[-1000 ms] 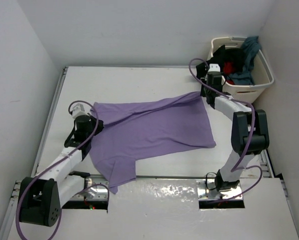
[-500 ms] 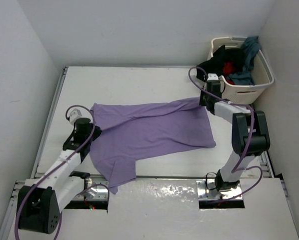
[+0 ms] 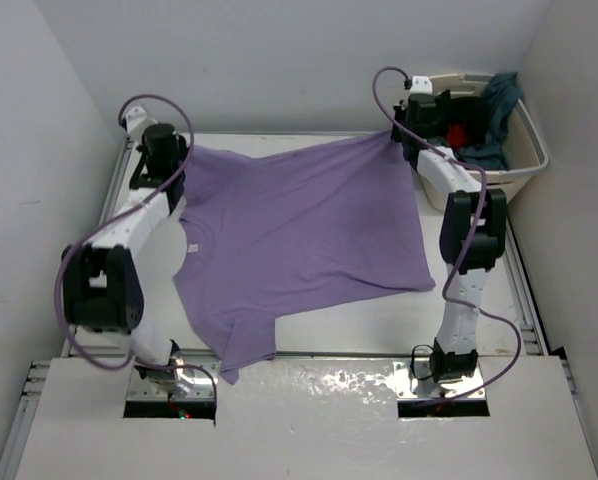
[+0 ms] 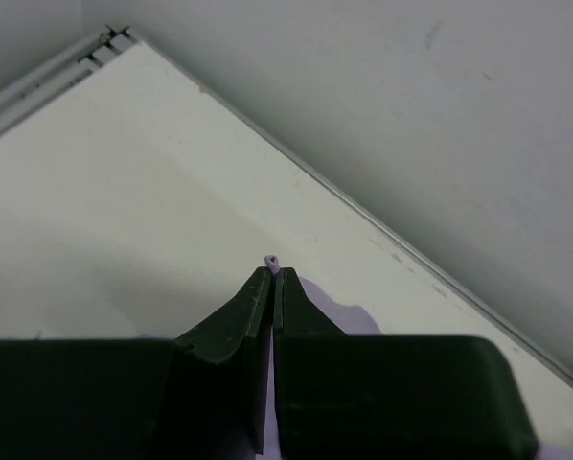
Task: Fold and stack the t-shirts
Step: Fold the flattened tshirt in 1/3 of the way
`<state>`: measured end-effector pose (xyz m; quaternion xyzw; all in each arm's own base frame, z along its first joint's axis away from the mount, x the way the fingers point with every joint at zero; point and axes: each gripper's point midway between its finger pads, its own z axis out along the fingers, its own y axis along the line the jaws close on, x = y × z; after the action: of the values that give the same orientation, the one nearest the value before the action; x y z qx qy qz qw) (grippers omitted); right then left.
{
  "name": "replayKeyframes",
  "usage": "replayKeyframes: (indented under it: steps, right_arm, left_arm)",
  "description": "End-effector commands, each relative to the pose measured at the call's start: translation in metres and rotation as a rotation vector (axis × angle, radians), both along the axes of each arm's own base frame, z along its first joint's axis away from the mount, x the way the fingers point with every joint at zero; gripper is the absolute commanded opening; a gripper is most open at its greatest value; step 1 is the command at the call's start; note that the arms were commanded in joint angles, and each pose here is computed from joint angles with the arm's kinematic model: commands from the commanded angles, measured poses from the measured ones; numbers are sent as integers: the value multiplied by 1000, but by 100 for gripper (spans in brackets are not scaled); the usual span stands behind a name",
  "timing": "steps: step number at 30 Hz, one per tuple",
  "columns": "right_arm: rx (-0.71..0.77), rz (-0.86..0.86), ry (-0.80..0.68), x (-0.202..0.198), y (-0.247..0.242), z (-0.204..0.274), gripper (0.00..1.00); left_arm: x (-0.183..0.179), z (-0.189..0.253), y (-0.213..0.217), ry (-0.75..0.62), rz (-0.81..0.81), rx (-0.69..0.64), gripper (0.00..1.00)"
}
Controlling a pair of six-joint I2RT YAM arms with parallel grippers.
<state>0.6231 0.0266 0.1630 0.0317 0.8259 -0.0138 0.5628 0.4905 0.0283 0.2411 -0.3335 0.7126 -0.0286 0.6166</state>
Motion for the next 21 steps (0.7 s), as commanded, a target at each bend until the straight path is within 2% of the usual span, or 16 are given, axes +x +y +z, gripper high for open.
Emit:
replayKeyframes:
  steps: [1,2,5,10,11,14,15,17,18,19,21]
  right_arm:
    - [-26,1,-39,24,-3,11,0]
    - [-27,11,-25,29,-2,-2,0]
    - [-26,32,-32,37,1,-3,0]
    - [-31,34,-30,24,-1,-5,0]
    - [-31,33,-39,22,-1,-2,0]
    - [-42,27,-4,2,-4,-11,0]
    - [-46,25,-20,-3,-6,0,0]
    - [-53,26,9,-18,-7,-11,0]
    - [-52,26,14,-24,-7,-12,0]
    - [-49,25,-15,-30,-7,2,0]
    - [-50,22,17,-48,-9,-12,0]
  left_arm:
    - [40,30,18,-49,12,101,0]
    - [51,15,21,-16,15,109,0]
    - [69,17,20,-8,-22,112,0]
    - [65,11,1,-13,-133,93,0]
    - [58,20,-1,-33,-138,87,0]
    - [27,0,-2,2,-134,54,0]
    - [18,-1,-2,4,-129,46,0]
    - [-2,9,-2,-17,-125,36,0]
    - [-16,-9,-3,15,-122,14,0]
    - [-28,-2,-6,-3,-130,-1,0]
    - [-49,-30,-12,37,-143,-49,0]
